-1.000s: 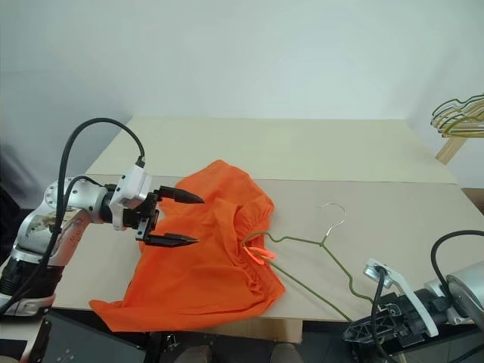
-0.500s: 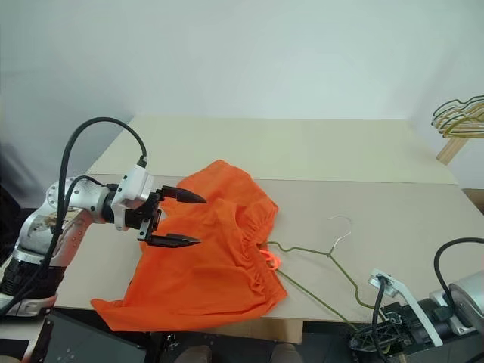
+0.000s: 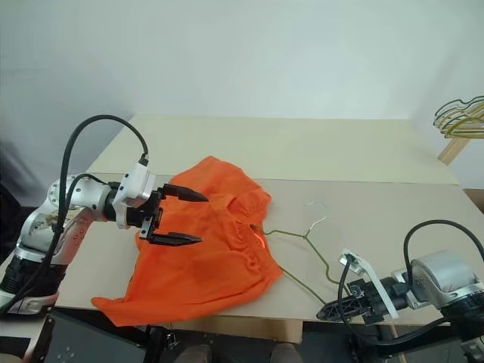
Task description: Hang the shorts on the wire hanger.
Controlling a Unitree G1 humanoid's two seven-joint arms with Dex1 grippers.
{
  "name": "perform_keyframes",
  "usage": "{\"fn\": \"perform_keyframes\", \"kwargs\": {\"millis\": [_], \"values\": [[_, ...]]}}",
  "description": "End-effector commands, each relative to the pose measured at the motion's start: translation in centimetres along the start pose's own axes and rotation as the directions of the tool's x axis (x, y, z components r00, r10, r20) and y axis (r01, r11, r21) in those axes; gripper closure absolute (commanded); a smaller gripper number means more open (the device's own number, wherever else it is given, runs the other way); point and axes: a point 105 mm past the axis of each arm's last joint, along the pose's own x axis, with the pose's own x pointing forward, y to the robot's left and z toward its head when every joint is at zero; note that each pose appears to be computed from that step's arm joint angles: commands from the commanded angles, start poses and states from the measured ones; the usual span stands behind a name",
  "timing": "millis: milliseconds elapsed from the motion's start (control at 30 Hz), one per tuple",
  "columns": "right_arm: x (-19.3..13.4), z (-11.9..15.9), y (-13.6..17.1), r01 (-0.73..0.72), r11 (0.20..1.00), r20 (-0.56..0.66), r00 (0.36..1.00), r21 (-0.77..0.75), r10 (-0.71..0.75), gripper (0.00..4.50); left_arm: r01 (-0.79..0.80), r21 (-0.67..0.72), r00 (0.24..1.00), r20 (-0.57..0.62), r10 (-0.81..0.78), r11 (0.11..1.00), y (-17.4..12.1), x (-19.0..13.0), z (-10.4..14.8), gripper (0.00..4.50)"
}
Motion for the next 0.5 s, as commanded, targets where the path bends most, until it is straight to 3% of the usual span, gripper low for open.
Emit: {"fn": "perform_keyframes", "kwargs": {"millis": [33, 167, 367, 500], "values": [[-0.6, -0.9, 1.3, -0.036, 0.998, -0.043, 0.998, -0.041, 0.034, 4.50, -0.024, 0.036, 1.000, -0.005, 0.024, 0.999, 0.3, -0.6, 0.8, 0.05], [-1.0, -1.1, 1.7, -0.042, 0.997, -0.066, 0.997, -0.068, 0.038, 4.50, -0.025, 0.036, 1.000, -0.006, 0.025, 0.999, 0.4, -0.6, 0.7, 0.05], [0.5, 2.7, 0.3, 0.037, 0.999, 0.015, 0.999, -0.029, -0.037, 4.50, -0.022, 0.042, 1.000, -0.002, 0.022, 0.999, 0.5, -0.2, 0.7, 0.05], [1.3, 2.8, 0.4, 0.028, 0.999, -0.023, 0.999, -0.035, -0.029, 4.50, -0.023, 0.048, 1.000, -0.005, 0.024, 0.999, 0.4, -0.3, 0.7, 0.05]]}}
